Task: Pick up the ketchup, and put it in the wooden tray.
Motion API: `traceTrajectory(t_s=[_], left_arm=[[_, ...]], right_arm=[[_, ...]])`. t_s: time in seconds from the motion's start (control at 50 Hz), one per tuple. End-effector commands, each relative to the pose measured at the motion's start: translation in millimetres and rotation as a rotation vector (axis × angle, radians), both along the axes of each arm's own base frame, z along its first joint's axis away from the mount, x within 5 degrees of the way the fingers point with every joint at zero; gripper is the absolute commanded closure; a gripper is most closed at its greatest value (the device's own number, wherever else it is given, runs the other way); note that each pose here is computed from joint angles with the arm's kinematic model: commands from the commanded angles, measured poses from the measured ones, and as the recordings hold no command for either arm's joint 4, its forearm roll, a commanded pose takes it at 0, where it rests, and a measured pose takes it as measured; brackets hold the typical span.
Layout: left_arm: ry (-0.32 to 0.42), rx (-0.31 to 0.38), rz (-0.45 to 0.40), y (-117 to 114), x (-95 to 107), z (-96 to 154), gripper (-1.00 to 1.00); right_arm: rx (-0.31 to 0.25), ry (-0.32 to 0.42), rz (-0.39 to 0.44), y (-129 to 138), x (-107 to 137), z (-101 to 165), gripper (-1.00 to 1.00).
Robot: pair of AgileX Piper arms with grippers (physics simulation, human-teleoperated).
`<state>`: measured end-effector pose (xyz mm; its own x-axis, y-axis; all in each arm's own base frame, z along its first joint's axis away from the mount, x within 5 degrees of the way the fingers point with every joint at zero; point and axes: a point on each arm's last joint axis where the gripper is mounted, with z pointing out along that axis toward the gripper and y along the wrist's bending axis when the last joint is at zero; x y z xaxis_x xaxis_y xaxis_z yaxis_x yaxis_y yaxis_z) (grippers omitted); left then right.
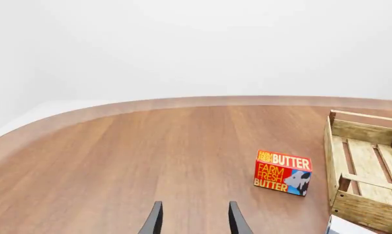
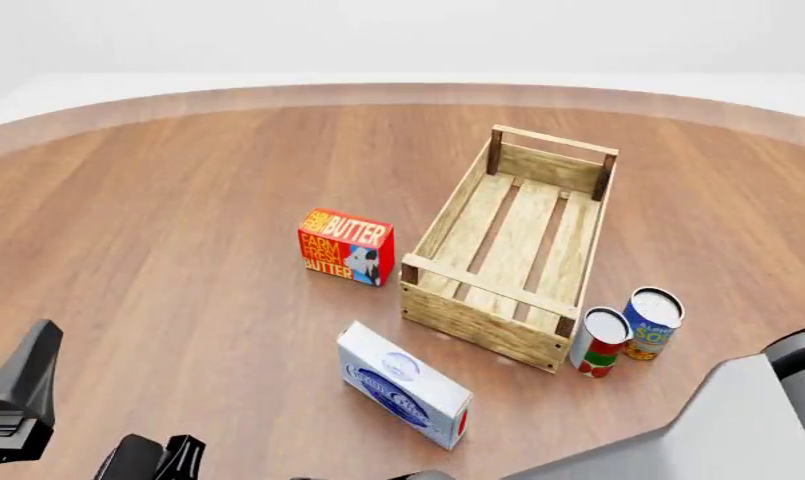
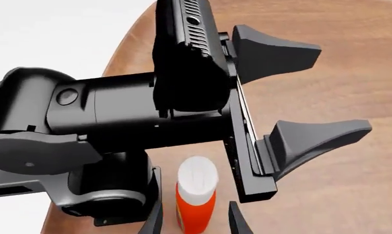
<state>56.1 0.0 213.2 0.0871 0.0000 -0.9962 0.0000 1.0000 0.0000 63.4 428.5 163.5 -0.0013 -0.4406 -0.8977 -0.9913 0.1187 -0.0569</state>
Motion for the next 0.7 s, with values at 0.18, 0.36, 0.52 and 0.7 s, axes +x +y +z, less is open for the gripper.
traceTrajectory(t_s=[0.18,0.36,0.52,0.7], left_arm=[[0.0,0.0,0.0,0,0,0,-1.0],[0.0,0.0,0.0,0,0,0,-1.0],[0.0,0.0,0.0,0,0,0,-1.0],[0.0,0.0,0.0,0,0,0,-1.0]], right_arm=[[-0.044,0.019,0.004,18,-2,-29,-1.0],[-0.061,0.031,-0.004,21,0,-42,-1.0],[-0.07,0.034,-0.012,22,3,-49,-1.0],[-0.073,0.034,-0.029,19,11,-55,1.0]])
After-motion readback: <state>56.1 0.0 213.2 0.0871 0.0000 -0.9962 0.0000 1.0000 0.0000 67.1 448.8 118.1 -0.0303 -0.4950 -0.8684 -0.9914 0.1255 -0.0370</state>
